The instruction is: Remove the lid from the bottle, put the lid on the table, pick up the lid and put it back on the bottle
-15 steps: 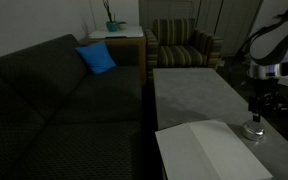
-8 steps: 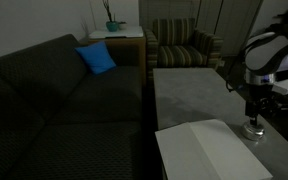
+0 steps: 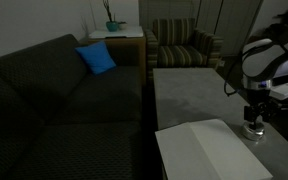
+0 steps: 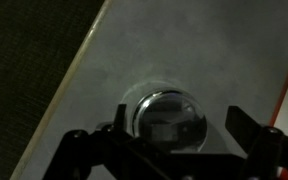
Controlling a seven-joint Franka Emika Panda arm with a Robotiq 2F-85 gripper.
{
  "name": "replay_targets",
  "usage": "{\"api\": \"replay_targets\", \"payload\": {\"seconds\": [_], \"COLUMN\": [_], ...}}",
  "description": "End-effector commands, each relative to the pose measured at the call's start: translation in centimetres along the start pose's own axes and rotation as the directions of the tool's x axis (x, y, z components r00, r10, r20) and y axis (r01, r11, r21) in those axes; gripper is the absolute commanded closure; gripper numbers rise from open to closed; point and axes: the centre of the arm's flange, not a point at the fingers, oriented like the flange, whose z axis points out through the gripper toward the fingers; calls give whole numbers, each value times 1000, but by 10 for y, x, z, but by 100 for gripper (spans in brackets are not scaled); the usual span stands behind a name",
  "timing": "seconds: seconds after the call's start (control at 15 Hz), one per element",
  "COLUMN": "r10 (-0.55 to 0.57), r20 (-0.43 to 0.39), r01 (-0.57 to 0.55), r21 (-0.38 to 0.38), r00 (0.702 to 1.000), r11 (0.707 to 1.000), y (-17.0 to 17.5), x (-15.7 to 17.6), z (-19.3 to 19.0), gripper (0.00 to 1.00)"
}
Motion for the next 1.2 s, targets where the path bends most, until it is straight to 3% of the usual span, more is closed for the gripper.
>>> {"api": "replay_targets", "payload": {"seconds": [0.0,0.2,0.8,1.13], "r10": [20,46,215,254], "r20": [6,-5,14,-51], "r01": [-20,-45,-215,-239], "r21": [32,61,38,202], "r00": [1000,999,977,966], "r11": [999,997,976,950], "y": [1,0,8,19], "x": [6,9,4,4], "z": [7,13,19,27], "gripper": [0,0,0,0]}}
